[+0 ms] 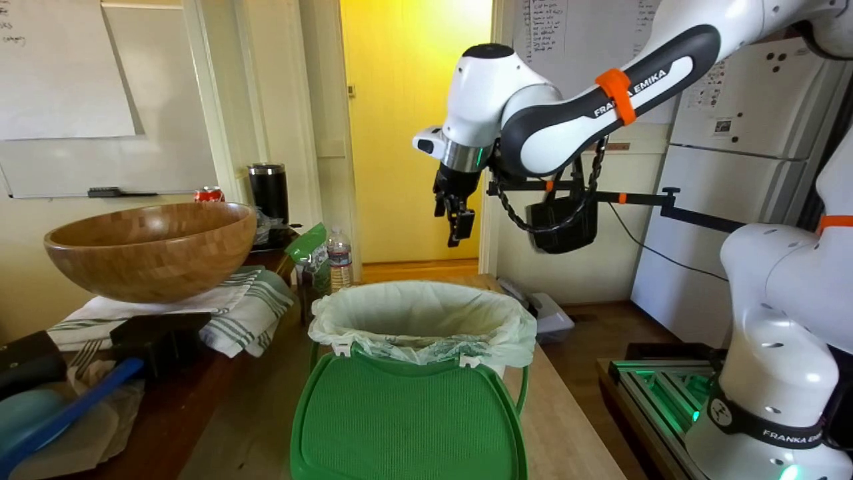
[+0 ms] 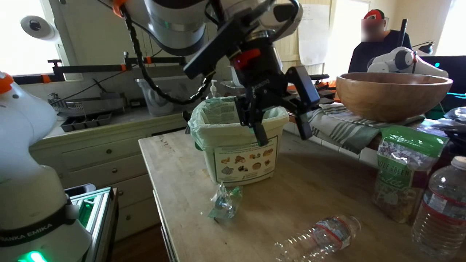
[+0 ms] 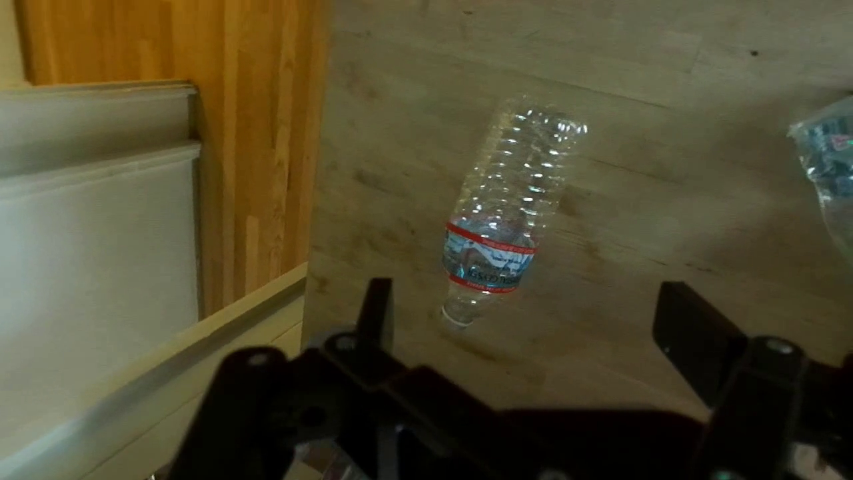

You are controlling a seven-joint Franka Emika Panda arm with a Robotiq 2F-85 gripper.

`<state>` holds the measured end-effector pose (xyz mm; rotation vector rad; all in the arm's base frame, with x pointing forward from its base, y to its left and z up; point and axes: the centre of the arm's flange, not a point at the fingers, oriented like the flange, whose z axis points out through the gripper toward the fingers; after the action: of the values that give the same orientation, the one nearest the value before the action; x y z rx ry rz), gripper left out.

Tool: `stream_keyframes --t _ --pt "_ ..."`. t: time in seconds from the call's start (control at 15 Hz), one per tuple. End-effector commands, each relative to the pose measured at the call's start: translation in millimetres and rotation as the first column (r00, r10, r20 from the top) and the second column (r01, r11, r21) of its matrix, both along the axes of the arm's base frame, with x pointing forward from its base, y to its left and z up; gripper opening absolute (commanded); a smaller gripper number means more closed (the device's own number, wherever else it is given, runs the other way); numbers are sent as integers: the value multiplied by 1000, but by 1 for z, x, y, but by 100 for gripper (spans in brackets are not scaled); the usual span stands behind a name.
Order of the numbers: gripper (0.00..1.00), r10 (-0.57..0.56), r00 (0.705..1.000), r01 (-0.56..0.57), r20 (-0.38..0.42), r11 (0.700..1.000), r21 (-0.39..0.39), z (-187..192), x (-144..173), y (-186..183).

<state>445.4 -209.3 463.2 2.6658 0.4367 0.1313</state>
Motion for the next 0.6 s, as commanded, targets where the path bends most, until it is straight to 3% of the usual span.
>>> stream_keyframes --t 0.0,0.07,0.53 --pt "100 -156 986 149 51 982 117 -22 22 -21" --pt "100 -84 996 82 22 995 64 -13 6 -11" --pt "100 -106 994 104 27 992 73 -16 11 -13"
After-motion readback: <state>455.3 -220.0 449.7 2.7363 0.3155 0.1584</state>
